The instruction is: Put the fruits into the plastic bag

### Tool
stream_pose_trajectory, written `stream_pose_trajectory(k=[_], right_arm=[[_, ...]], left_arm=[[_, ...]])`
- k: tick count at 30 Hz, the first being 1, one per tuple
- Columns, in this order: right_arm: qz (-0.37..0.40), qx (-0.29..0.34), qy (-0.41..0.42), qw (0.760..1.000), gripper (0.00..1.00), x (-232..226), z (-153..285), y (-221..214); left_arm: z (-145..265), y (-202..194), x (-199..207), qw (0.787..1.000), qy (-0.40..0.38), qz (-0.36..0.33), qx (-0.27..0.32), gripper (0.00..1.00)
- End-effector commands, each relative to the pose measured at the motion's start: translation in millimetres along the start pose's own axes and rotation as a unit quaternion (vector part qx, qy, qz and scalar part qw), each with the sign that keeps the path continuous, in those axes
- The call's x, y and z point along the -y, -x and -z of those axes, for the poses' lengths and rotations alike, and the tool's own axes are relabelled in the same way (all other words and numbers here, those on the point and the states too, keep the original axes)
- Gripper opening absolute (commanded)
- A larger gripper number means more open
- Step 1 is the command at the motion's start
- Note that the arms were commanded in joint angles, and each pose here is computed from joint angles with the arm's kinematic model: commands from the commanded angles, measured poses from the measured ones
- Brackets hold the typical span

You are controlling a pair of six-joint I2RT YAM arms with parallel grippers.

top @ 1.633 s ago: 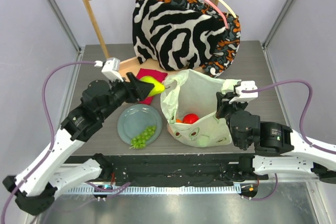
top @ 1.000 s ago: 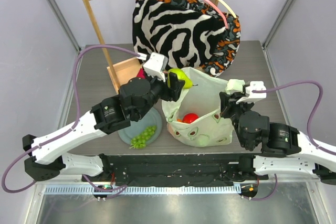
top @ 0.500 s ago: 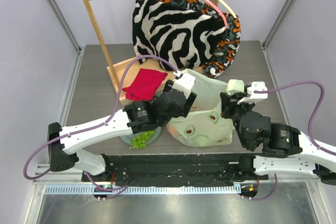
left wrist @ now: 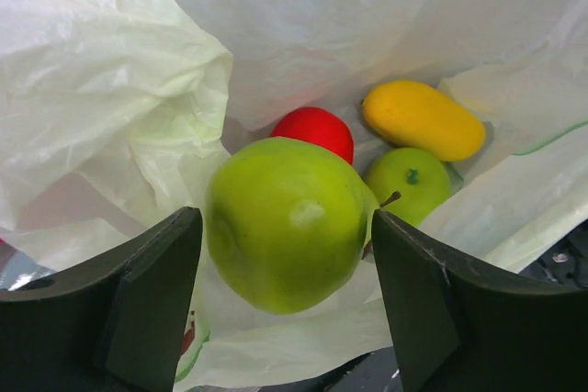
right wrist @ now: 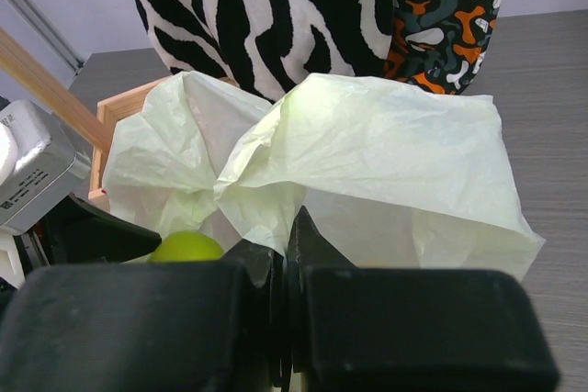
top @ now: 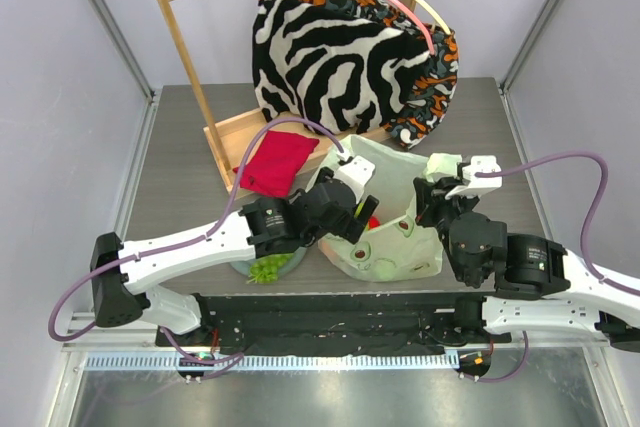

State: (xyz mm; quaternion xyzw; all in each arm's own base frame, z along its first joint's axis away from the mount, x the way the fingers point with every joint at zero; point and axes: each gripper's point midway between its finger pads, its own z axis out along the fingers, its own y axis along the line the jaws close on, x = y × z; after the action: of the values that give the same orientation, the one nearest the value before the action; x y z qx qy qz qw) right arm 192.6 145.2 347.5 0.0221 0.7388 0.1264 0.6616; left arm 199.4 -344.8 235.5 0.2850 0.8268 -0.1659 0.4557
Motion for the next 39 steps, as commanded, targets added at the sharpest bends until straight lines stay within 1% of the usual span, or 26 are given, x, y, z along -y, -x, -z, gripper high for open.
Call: stream_pose_trajectory(k=[1,3,6,11,13,14,15,18,19,23,24,25,27,28,30,31,32,33,34,35,36,37,38,39], right_arm=[[-0.024,0.006,-0.001,1.0,0.01,-1.9,-0.1,5.0],[-0.024,0.005,-0.001,1.0,0.01,-1.8,-0.1,4.8],[-0.024,0.005,-0.001,1.0,0.01,-3.4,-0.5,4.8],[-0.02,0.004,-0.002,1.0,0.01,-4.1,-1.1,4.0],[-0.021,0.004,-0.001,1.0,0.01,-4.6,-0.9,4.1],[-0.021,0.004,-0.002,1.0,0.01,-3.9,-1.0,3.8],[-0.021,0.004,-0.002,1.0,0.01,-4.3,-1.2,3.7],[-0.021,0.005,-0.004,1.0,0.01,-2.7,-1.2,3.8],[-0.02,0.005,-0.004,1.0,0.01,-3.0,-1.3,3.5],[-0.017,0.003,-0.004,1.0,0.01,-5.0,-2.3,1.6],[-0.016,0.002,-0.004,1.0,0.01,-5.7,-2.4,0.9],[-0.015,0.002,-0.004,1.0,0.01,-6.9,-2.8,0.6],[-0.014,0.001,-0.003,1.0,0.01,-8.6,-3.2,0.8],[-0.014,0.0,-0.001,1.0,0.01,-9.4,-3.3,0.2],[-0.013,0.0,-0.001,1.0,0.01,-9.5,-3.1,0.5],[-0.013,0.001,-0.003,1.0,0.01,-9.0,-3.7,0.4],[-0.013,0.001,-0.003,1.0,0.01,-9.6,-3.6,0.6],[-0.012,0.001,-0.004,1.0,0.01,-9.6,-4.0,0.7],[-0.013,0.0,-0.003,1.0,0.01,-10.7,-4.0,0.4],[-0.013,0.0,-0.002,1.0,0.01,-11.3,-4.2,0.1],[-0.011,-0.001,-0.002,1.0,0.01,-13.4,-5.2,-1.2],[-0.01,-0.002,-0.001,1.0,0.01,-14.6,-5.5,-1.9],[-0.007,-0.003,-0.001,1.0,0.01,-16.3,-6.2,-3.0],[-0.005,-0.004,0.0,1.0,0.01,-19.4,-7.4,-4.6]], left_arm=[[1.3,11.1,8.4,0.999,-0.021,0.019,0.018,0.81],[1.8,12.7,8.0,0.999,-0.02,0.02,0.02,0.87],[3.2,14.6,7.3,0.999,-0.019,0.02,0.023,0.92],[7.2,20.1,2.5,0.999,-0.012,0.024,0.039,0.92],[15.4,30.8,-0.6,0.997,-0.017,0.029,0.069,0.92],[16.2,23.5,-2.0,0.997,-0.022,0.026,0.071,0.92],[30.1,39.9,-1.6,0.992,-0.04,0.04,0.109,0.92],[49.0,45.4,4.5,0.983,-0.09,0.033,0.154,0.93],[67.3,54.5,0.0,0.978,-0.103,0.035,0.181,0.93],[99.2,58.8,-17.4,0.969,-0.108,0.036,0.22,0.95],[98.9,49.6,-22.3,0.971,-0.101,0.029,0.213,0.95],[111.0,52.0,-33.9,0.969,-0.089,0.038,0.228,0.95],[114.8,40.6,-50.4,0.972,-0.063,0.042,0.224,0.96],[123.6,33.3,-65.8,0.97,-0.043,0.053,0.235,0.96],[131.7,22.8,-86.9,0.967,-0.013,0.077,0.241,0.98],[132.6,13.0,-100.5,0.967,0.014,0.086,0.24,0.99],[146.3,11.6,-113.1,0.961,0.025,0.106,0.256,1.0],[148.0,-2.5,-123.5,0.962,0.046,0.122,0.239,1.0],[151.1,-11.2,-136.8,0.96,0.077,0.137,0.234,1.0],[155.6,-28.4,-147.4,0.962,0.096,0.141,0.215,1.0],[156.1,-37.0,-150.4,0.957,0.101,0.173,0.208,1.0],[155.2,-46.1,-153.2,0.957,0.109,0.184,0.198,1.0],[151.7,-64.8,-158.3,0.959,0.126,0.187,0.172,1.0],[147.5,-73.3,-157.2,0.955,0.13,0.212,0.159,1.0]])
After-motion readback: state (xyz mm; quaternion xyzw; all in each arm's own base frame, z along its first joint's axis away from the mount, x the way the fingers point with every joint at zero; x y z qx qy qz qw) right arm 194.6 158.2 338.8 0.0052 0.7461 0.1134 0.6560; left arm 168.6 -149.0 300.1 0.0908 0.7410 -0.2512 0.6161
